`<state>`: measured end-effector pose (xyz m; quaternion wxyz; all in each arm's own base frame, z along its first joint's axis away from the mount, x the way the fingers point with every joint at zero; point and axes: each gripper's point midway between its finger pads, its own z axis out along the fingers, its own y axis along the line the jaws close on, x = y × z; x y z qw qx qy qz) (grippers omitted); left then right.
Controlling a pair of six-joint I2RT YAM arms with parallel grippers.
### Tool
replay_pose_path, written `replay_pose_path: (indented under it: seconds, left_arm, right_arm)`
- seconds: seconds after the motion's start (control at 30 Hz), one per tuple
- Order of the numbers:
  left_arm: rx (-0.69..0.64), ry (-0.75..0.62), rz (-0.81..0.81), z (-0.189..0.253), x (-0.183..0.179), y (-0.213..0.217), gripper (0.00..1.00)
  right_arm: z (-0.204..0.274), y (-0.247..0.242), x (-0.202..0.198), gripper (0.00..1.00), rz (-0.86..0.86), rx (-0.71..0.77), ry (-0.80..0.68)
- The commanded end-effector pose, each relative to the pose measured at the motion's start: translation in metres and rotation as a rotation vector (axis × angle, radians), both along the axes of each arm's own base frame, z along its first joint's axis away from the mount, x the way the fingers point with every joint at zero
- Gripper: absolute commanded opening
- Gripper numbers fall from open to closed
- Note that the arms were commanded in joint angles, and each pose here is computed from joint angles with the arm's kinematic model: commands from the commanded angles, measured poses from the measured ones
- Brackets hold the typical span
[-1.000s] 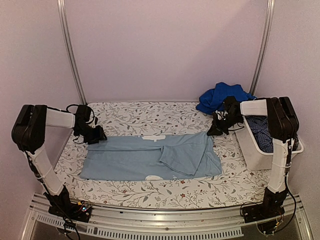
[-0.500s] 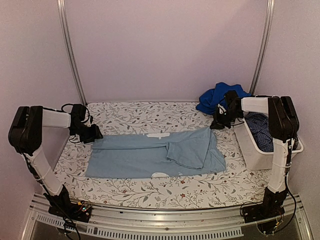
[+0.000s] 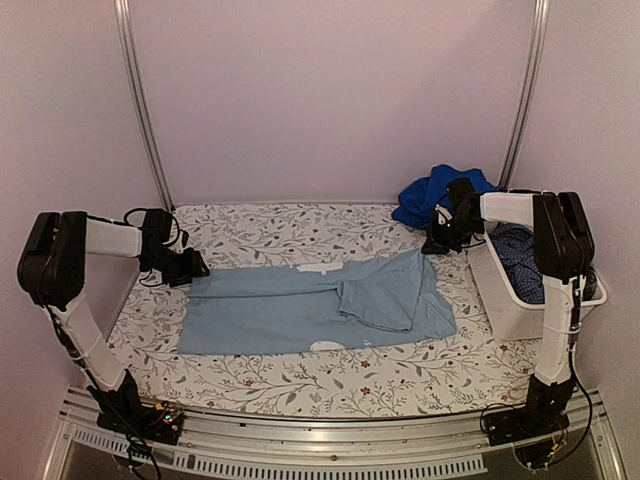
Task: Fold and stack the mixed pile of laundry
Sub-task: Adjust the rectangle-folded T-shirt at the center of the board.
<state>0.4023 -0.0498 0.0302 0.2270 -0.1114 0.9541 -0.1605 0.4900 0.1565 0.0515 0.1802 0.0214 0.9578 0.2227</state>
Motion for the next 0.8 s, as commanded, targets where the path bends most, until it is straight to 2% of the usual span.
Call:
replay_pose_path:
  seconds: [0.0, 0.13, 0.3, 0.4, 0.43, 0.47, 0.6, 0.7, 0.77]
  left_arm:
    - [0.004, -0.040, 0.045, 0.003, 0.016, 0.010, 0.61]
    - [-0.026, -0.032, 0.028, -0.003, 0.025, 0.004, 0.60]
    - [-0.039, -0.005, 0.047, -0.014, 0.028, 0.012, 0.53]
    - [-0.038, 0.012, 0.067, -0.019, 0.027, 0.017, 0.36]
    - [-0.031, 0.021, 0.086, -0.020, 0.025, 0.022, 0.34]
    - [-0.027, 0.025, 0.102, -0.020, 0.024, 0.027, 0.34]
    - [0.008, 0.009, 0.149, -0.015, 0.021, 0.041, 0.52]
    - [-0.028, 0.010, 0.113, -0.017, 0.025, 0.032, 0.53]
    - [-0.070, 0.009, 0.084, -0.019, 0.028, 0.024, 0.47]
  right_arm:
    - [0.000, -0.004, 0.007, 0.00, -0.004, -0.037, -0.020]
    - [0.000, -0.005, 0.006, 0.00, -0.003, -0.046, -0.020]
    - [0.002, -0.006, 0.008, 0.00, -0.007, -0.054, -0.031]
    - [0.006, -0.006, 0.010, 0.00, -0.010, -0.055, -0.044]
    - [0.007, -0.005, 0.011, 0.00, -0.010, -0.056, -0.051]
    - [0.010, -0.005, 0.012, 0.00, -0.011, -0.055, -0.058]
    - [0.012, -0.003, 0.013, 0.00, -0.009, -0.048, -0.066]
    - [0.009, 0.000, 0.013, 0.00, -0.004, -0.049, -0.061]
    - [0.010, 0.002, 0.014, 0.00, -0.002, -0.048, -0.067]
